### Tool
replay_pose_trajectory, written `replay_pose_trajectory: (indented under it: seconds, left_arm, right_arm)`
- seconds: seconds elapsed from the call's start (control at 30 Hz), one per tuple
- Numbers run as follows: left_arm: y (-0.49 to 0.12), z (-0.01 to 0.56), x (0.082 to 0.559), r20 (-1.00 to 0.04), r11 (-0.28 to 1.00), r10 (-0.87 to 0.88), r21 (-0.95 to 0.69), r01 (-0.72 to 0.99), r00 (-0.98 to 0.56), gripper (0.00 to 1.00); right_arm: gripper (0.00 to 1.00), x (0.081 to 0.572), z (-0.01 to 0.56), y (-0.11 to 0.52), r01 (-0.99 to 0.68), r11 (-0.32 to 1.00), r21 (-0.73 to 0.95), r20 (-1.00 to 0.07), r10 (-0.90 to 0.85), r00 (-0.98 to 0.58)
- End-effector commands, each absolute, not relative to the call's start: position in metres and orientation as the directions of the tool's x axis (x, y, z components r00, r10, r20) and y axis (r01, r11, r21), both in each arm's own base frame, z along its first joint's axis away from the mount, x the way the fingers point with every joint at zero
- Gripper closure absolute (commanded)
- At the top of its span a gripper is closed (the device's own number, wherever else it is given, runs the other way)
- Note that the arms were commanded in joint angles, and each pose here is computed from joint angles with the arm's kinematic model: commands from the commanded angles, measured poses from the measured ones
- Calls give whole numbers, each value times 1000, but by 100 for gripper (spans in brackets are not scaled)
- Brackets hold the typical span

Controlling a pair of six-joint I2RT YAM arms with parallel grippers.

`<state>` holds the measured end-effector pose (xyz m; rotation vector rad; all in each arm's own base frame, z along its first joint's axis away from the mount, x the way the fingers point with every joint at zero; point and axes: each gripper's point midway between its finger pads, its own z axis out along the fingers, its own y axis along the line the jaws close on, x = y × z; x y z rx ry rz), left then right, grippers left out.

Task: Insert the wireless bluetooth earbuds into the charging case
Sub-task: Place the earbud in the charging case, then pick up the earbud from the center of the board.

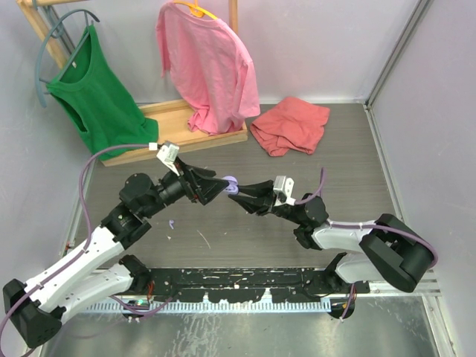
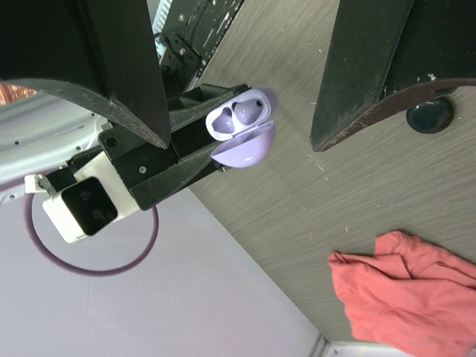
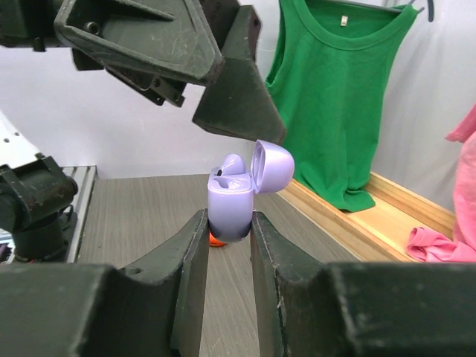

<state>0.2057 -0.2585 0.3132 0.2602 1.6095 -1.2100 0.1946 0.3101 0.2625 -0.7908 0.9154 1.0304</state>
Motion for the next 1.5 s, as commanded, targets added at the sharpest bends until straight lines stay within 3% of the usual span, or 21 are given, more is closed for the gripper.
replay_pose_trajectory:
  seconds: [0.0, 0.37, 0.63, 0.9, 1.07, 1.47]
  left_arm:
    - [-270, 324, 194, -859, 409, -286, -510, 757, -425, 22]
    - [-265, 321, 196, -840, 398, -279, -542, 740, -465, 22]
    - [-229, 289, 226, -847, 653, -236, -501, 568, -476, 22]
    - [-169, 249, 262, -847, 910, -143, -316, 268, -512, 21]
    - [-129, 217, 286, -787, 972, -142, -227, 68, -600, 21]
    - [-39, 164, 341, -563, 944, -325, -247, -221, -760, 21]
  right_arm:
    - [99, 178, 292, 312, -951, 256, -170, -867, 420, 268]
    - [99, 176, 289, 314, -963, 231, -135, -877, 425, 225]
    - [99, 188, 267, 309, -948, 301, -108, -897, 382, 223]
    - [99, 194, 242, 300, -926, 362, -104, -918, 324, 230]
    - [99, 194, 231, 295, -917, 383, -113, -925, 297, 238]
    - [99, 193, 219, 293, -918, 383, -108, -933, 279, 226]
